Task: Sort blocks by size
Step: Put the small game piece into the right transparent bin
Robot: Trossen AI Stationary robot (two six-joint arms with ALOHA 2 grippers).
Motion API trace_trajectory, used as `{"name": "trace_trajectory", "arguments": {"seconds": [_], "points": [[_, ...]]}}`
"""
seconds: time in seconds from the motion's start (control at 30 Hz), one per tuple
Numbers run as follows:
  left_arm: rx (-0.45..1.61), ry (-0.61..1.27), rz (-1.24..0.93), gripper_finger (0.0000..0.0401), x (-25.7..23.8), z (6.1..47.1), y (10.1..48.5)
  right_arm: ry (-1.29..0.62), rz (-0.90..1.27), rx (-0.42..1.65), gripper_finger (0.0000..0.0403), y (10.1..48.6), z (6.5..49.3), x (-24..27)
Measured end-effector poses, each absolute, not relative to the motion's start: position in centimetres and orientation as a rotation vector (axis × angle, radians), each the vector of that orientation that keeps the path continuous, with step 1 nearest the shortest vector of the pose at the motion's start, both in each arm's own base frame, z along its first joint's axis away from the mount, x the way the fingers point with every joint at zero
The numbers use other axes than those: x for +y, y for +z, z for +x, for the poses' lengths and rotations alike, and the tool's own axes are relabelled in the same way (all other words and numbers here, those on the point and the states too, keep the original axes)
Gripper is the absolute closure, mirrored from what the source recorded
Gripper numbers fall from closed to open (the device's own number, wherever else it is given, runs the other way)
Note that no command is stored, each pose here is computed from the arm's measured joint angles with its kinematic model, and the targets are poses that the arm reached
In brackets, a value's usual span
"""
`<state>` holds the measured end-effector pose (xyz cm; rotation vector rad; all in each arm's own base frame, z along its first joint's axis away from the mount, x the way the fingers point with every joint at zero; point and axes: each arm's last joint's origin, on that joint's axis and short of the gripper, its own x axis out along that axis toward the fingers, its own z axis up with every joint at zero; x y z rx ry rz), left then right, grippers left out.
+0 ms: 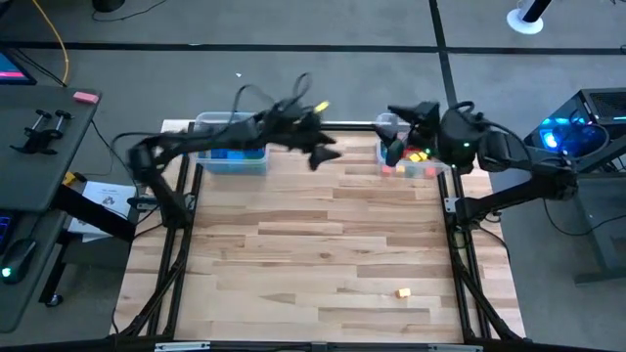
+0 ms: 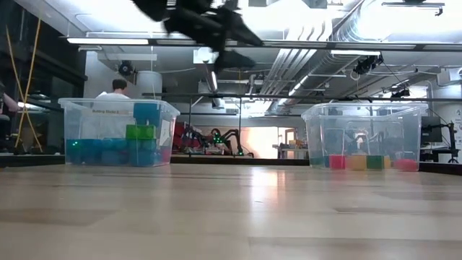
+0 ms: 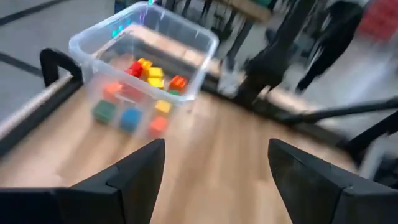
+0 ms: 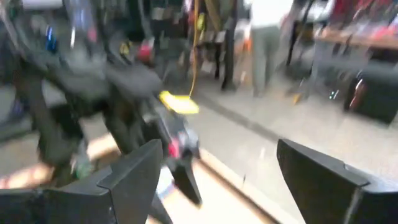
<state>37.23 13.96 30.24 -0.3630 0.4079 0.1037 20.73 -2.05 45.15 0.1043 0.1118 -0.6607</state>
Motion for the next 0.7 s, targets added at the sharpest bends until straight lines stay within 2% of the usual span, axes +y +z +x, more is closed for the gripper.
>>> {"name": "trace_trajectory", "arguments": {"seconds": [0.17,0.3,0.4,0.5,0.57,0.7], "points": [[0.182,0.122,-0.505,0.0133,8.4,31.1,27.3,-0.504,0.218,0.363,0.0089,42.4,21.1,-2.2],[0.096,0.205,-0.498,0.0133,5.1,27.7,25.8,-0.271,0.379,0.707,0.0089,38.8,22.9,-1.5],[0.122,0.225,-0.476,0.0133,3.9,26.5,25.2,-0.163,0.454,1.056,0.0089,35.6,23.6,0.7],[0.127,0.226,-0.489,0.0133,3.6,26.1,25.2,-0.129,0.398,1.341,0.0089,32.8,23.9,3.7],[0.132,0.231,-0.491,0.0133,3.6,26.1,25.1,-0.076,0.417,1.430,0.0089,30.6,23.8,6.0],[0.144,0.229,-0.469,0.0133,3.6,26.1,25.0,-0.015,0.649,1.534,0.0089,25.4,22.2,10.8]]}}
